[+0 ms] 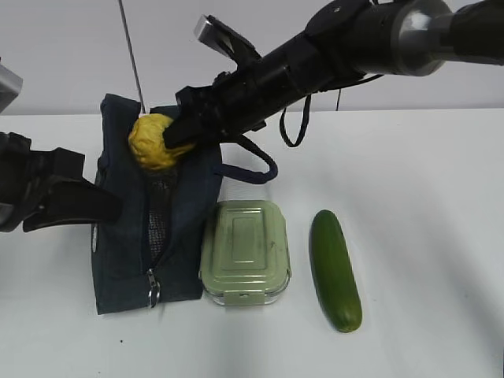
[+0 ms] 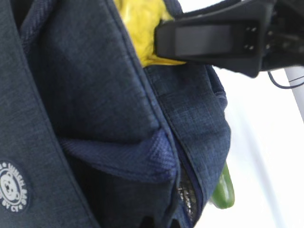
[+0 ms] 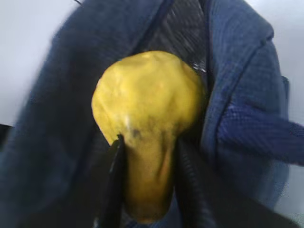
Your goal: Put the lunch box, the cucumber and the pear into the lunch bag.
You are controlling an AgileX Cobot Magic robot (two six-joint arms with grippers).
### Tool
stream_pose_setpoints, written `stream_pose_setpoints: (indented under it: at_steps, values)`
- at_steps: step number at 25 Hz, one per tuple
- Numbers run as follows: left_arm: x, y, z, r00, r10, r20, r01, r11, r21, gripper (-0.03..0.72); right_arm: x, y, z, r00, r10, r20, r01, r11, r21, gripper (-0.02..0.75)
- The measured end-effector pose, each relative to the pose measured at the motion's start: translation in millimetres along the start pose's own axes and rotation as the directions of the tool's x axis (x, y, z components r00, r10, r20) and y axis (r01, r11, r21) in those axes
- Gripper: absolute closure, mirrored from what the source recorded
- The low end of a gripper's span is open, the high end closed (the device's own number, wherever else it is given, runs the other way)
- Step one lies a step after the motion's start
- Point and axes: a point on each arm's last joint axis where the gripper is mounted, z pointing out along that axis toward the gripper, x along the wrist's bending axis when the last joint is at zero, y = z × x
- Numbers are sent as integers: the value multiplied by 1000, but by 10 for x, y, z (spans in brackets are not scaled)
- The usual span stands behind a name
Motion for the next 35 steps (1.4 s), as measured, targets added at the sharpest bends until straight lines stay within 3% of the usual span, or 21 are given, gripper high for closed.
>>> stream_pose_setpoints:
  at_steps: [4,10,17,20,24,27,30,35]
  values:
    - [-4,-5,-3,1000,7,0,-7,1000,4,701,-17,-6,0,1000,-15,19,15,1000,7,443]
    - [0,-15,-2,1000,20,-6,-20,1000,14,701,38,92,-19,999,38,-27,-40,997,-70,218]
    - [2,-15,-2,1000,23,-9,-23,1000,15,701,57,305,-370,999,7,-43,-11,997,-77,218]
    - [4,-16,-2,1000,26,-11,-26,1000,16,701,7,359,-705,998,34,48,-32,999,-40,230]
    - [4,-17,-2,1000,26,-10,-26,1000,17,701,-44,284,-1041,969,59,240,-81,994,80,234]
    - [4,-17,-2,1000,26,-10,-26,1000,17,701,-105,164,-1147,921,69,384,-154,969,194,235]
    - [4,-17,-2,1000,26,-10,-26,1000,17,701,-199,112,-1208,855,100,509,-233,951,205,235]
    - [4,-17,-2,1000,26,-10,-26,1000,17,701,-215,-32,-1168,811,144,567,-316,924,217,235]
